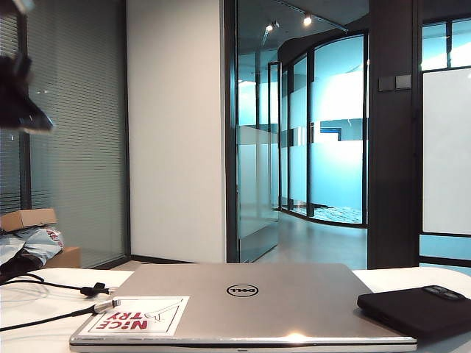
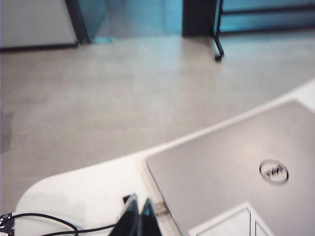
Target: Pick up the charging cable and the phone, plug the charging cable into the charging port on the phone, and finally place them back on the table.
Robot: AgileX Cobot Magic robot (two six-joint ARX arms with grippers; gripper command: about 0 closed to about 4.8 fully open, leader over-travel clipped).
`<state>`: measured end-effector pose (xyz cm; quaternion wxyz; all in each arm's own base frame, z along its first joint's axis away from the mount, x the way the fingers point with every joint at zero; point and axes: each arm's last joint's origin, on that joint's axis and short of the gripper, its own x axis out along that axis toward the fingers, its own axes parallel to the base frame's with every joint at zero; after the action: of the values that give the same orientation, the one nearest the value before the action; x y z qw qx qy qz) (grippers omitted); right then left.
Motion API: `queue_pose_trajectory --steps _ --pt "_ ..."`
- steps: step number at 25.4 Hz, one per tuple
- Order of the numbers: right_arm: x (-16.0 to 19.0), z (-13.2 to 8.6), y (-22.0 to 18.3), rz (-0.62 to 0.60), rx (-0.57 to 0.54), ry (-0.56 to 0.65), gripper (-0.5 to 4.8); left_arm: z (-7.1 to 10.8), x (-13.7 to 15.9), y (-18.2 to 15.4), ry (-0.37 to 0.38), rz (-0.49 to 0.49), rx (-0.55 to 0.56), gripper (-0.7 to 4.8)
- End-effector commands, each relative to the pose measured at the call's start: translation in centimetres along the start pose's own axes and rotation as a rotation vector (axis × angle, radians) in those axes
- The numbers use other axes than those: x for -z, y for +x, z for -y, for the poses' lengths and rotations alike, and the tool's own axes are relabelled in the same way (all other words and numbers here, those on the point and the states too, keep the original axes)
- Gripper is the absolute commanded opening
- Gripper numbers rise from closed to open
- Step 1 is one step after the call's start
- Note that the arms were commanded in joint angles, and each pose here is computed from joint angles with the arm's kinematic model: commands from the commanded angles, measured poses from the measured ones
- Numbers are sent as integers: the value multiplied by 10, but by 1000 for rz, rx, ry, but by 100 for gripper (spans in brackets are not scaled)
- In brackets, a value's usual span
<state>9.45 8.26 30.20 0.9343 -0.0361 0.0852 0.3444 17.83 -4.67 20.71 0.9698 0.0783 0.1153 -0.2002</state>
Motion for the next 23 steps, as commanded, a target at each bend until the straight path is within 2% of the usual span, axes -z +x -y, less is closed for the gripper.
queue_pose_trajectory --steps 1,6,7,8,10,11,12,13,15,18,20,23 --pt "-3 -1 -1 19 -2 -4 -2 3 7 11 81 -47 31 -5" --pt "2 -1 -2 -28 -5 -5 -2 3 24 29 172 -136 56 -2" --pt "2 -1 -2 -29 -5 -5 -2 3 26 31 188 -144 59 8" --pt "2 -1 -2 -29 -5 -5 -2 3 28 32 205 -152 63 41" --pt "2 -1 -2 -29 -5 -5 -2 4 31 35 246 -171 72 208" --pt "2 -1 -2 -29 -5 -5 -2 4 33 36 270 -177 77 318" --pt "2 -1 -2 -29 -5 -5 -2 4 34 37 309 -183 82 464" --pt "2 -1 -2 -29 -5 -5 -2 4 35 37 376 -188 92 479" --pt "2 -1 -2 -29 -5 -5 -2 4 35 37 461 -186 101 479" --pt "2 -1 -2 -29 -5 -5 -2 4 36 37 553 -187 112 479" --pt "2 -1 -2 -29 -4 -5 -2 4 39 39 591 -199 123 479" --pt "2 -1 -2 -29 -4 -5 -2 5 45 43 598 -231 141 479"
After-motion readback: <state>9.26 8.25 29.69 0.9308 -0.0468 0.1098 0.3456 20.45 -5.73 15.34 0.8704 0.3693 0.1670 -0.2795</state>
